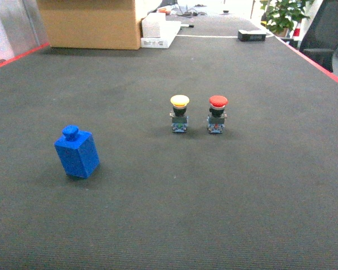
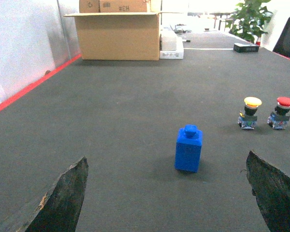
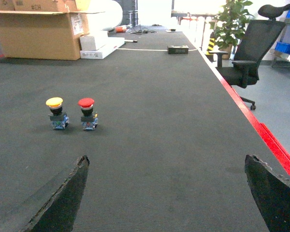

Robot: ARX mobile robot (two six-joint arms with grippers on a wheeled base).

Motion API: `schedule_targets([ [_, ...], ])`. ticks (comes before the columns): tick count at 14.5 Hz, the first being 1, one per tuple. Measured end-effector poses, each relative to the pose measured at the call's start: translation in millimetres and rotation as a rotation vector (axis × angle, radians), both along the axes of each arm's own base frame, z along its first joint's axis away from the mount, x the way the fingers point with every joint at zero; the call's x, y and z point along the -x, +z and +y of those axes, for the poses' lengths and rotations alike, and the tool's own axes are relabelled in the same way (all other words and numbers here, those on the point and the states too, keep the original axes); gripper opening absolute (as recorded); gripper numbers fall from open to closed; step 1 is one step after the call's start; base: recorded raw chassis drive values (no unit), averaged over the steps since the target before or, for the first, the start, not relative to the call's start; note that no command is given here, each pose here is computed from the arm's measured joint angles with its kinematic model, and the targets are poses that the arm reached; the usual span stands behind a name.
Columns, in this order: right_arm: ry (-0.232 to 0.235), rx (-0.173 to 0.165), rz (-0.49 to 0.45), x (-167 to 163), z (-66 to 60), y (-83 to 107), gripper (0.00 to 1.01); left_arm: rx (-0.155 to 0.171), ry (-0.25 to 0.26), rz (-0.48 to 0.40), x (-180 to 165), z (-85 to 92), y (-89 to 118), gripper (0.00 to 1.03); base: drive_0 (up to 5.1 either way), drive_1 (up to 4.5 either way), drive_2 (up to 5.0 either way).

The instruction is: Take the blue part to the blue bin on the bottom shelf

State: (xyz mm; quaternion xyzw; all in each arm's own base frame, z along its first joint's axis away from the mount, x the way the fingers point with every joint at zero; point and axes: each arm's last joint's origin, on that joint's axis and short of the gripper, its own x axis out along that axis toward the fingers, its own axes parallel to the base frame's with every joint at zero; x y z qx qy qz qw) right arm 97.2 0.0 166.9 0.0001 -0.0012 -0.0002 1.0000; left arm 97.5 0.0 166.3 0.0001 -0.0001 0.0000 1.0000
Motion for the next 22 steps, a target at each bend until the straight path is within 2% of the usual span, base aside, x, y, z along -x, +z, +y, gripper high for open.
schedule_targets([
  [9,0.000,0.000,0.000,0,0.0,0.0,0.98,0.000,0.000,0.000,0,0.0,0,0.98,0.0,0.00,0.0],
  [10,0.000,0.000,0.000,0,0.0,0.0,0.98,0.016,0.065,0.099,0,-0.6,-2,0.98,0.0,0.00,0.0],
  [11,-0.001,0.000,0.000,0,0.0,0.0,0.98,0.015,0.160,0.237,-2,-3.9,-3,0.98,0.0,0.00,0.0],
  [12,0.001,0.000,-0.002,0,0.0,0.1,0.98,0.021,0.260,0.279,-7,-2.1,-6,0.98,0.0,0.00,0.0],
  [13,-0.002,0.000,0.000,0,-0.1,0.0,0.98,0.058,0.311,0.290,-12,-1.2,-7,0.98,0.0,0.00,0.0],
  [14,0.001,0.000,0.000,0,0.0,0.0,0.98,0.069,0.244,0.290,-21,-9.8,-7,0.98,0.0,0.00,0.0],
  [15,0.000,0.000,-0.001,0,0.0,0.1,0.98,0.066,0.151,0.306,-31,-19.2,-9,0.98,0.0,0.00,0.0],
  [16,0.000,0.000,-0.001,0,0.0,0.1,0.98,0.072,0.082,0.317,-44,-26.3,-14,0.98,0.0,0.00,0.0],
  [17,0.000,0.000,0.000,0,0.0,0.0,0.98,0.069,0.033,0.332,-62,-34.4,-19,0.98,0.0,0.00,0.0],
  [20,0.000,0.000,0.000,0,0.0,0.0,0.98,0.070,-0.056,0.293,-110,-58.6,-23,0.98,0.0,0.00,0.0],
  [22,0.000,0.000,0.000,0,0.0,0.0,0.98,0.022,-0.115,0.335,-127,-75.7,-43,0.98,0.0,0.00,0.0],
])
